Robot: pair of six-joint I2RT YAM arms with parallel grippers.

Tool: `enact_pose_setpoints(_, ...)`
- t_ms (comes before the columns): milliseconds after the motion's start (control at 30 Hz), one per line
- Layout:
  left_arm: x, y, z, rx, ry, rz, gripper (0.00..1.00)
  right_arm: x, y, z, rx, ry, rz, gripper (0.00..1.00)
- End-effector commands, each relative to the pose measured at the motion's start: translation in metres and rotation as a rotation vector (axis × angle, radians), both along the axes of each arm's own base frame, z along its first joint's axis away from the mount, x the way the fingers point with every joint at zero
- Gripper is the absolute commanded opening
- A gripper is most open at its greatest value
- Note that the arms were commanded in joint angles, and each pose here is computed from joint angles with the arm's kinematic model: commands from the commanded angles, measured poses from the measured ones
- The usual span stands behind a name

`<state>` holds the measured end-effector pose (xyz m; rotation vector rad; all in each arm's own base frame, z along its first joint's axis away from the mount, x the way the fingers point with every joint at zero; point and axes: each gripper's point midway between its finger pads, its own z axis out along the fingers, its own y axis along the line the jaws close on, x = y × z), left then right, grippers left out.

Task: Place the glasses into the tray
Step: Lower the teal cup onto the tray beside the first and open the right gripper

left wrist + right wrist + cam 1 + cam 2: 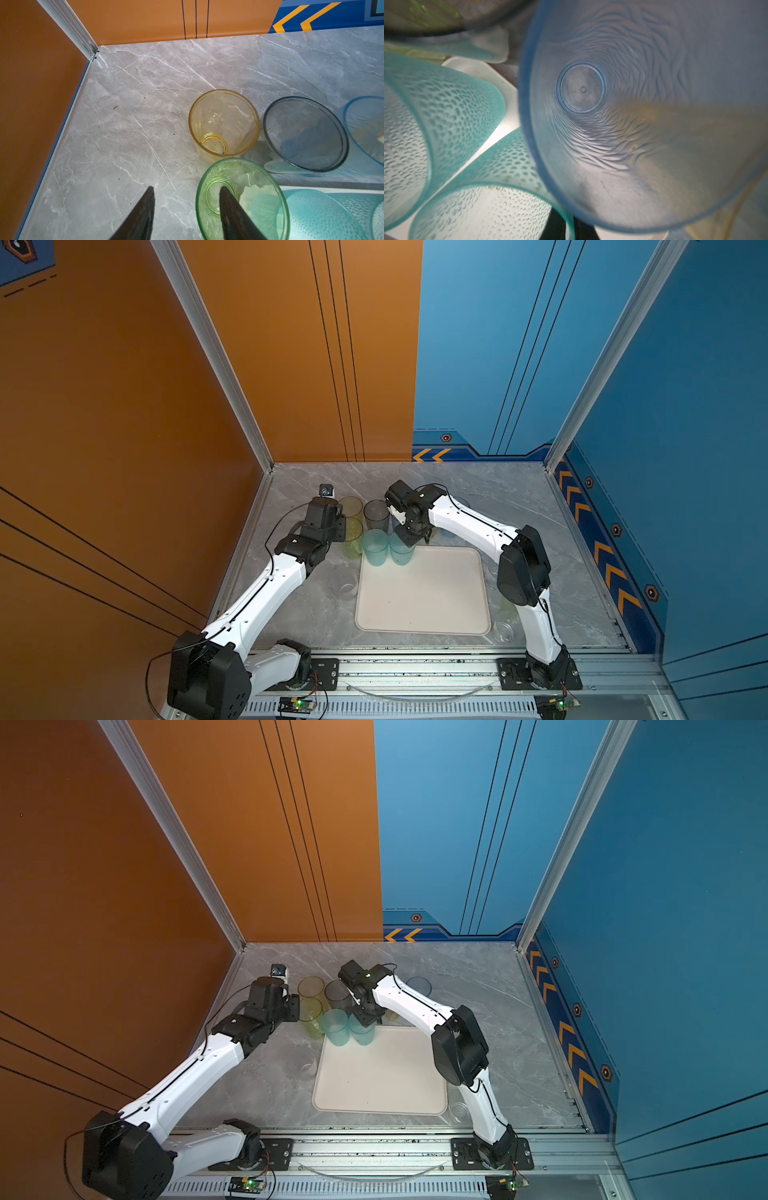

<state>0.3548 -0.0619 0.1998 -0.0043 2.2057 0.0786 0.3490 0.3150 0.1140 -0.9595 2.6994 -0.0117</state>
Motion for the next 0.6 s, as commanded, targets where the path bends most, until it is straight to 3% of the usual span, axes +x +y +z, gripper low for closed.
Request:
enact_pose_setpoints(0,-0.002,0.002,0.001,0.005,0.004,-0.011,0.51,0.002,-0.003,0.006,-0.017,-0.008,0.004,0.1)
enact_pose_setpoints(200,-0.004,0.002,0.002,0.004,0.003,-0.011,0.51,0.002,-0.003,0.01,-0.01,-0.015,0.002,0.22)
enact_pose_setpoints(567,-0.008,0.004,0.001,0.008,0.005,-0.008,0.51,0.002,-0.007,0.021,0.003,-0.036,-0.008,0.28)
